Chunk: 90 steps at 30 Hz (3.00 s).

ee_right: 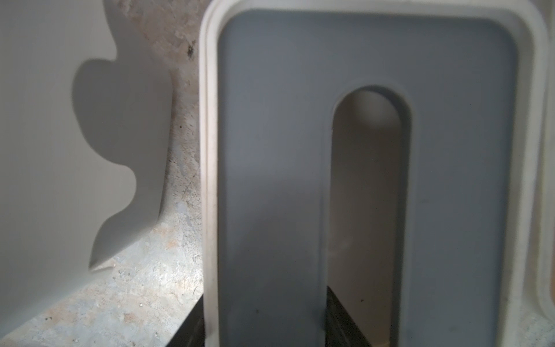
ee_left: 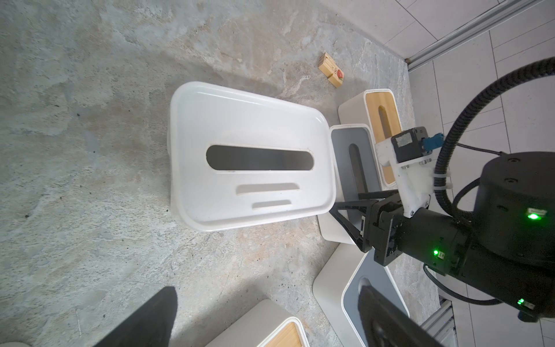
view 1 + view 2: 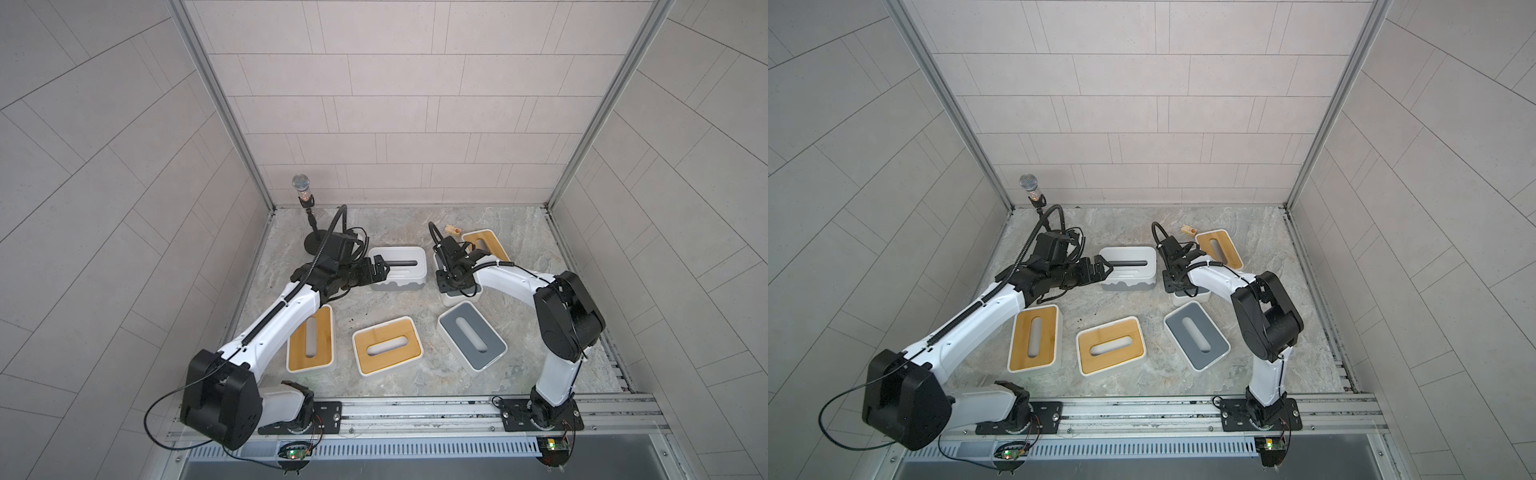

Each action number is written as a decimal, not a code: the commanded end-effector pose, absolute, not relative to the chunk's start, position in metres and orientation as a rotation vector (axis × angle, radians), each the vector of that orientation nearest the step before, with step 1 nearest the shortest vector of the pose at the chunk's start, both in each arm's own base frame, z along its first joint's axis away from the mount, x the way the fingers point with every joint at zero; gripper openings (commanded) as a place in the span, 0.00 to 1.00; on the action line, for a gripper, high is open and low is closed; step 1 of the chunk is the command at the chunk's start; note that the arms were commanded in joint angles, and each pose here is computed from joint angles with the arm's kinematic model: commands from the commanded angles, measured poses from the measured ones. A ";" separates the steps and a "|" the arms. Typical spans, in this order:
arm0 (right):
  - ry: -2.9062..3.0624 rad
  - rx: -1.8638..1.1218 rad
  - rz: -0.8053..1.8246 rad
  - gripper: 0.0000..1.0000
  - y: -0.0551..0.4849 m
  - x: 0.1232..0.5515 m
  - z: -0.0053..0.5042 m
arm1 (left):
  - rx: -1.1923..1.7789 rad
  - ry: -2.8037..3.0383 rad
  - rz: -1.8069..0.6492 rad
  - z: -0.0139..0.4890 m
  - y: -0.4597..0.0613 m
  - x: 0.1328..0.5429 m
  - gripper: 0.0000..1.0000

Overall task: Stack the tissue boxes
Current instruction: Pick up the tissue box from the center of the board, then place the tissue box at the tissue box.

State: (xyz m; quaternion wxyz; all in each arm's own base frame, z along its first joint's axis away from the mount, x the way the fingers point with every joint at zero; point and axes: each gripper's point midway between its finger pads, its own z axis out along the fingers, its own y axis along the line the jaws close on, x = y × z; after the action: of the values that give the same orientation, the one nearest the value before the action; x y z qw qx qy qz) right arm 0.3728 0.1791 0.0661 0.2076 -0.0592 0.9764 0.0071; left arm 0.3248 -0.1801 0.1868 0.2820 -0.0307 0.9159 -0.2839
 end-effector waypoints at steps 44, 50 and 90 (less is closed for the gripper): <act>2.383 -0.705 0.219 0.34 0.295 0.354 0.223 | -0.404 2.318 -0.794 0.202 -0.103 0.358 1.00; 2.398 -0.752 0.193 0.34 0.312 0.362 0.210 | -0.417 2.305 -0.803 0.204 -0.100 0.359 1.00; 2.447 -0.865 0.167 0.67 0.340 0.367 0.195 | -0.445 2.278 -0.812 0.208 -0.092 0.362 1.00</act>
State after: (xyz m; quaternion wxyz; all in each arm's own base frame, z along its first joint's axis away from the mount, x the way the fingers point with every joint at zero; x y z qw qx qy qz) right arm 0.3769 0.3437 0.1770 0.2651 -0.3133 0.9100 0.0590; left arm 0.3617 -0.0941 0.2060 0.3251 -0.1737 0.8753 -0.3130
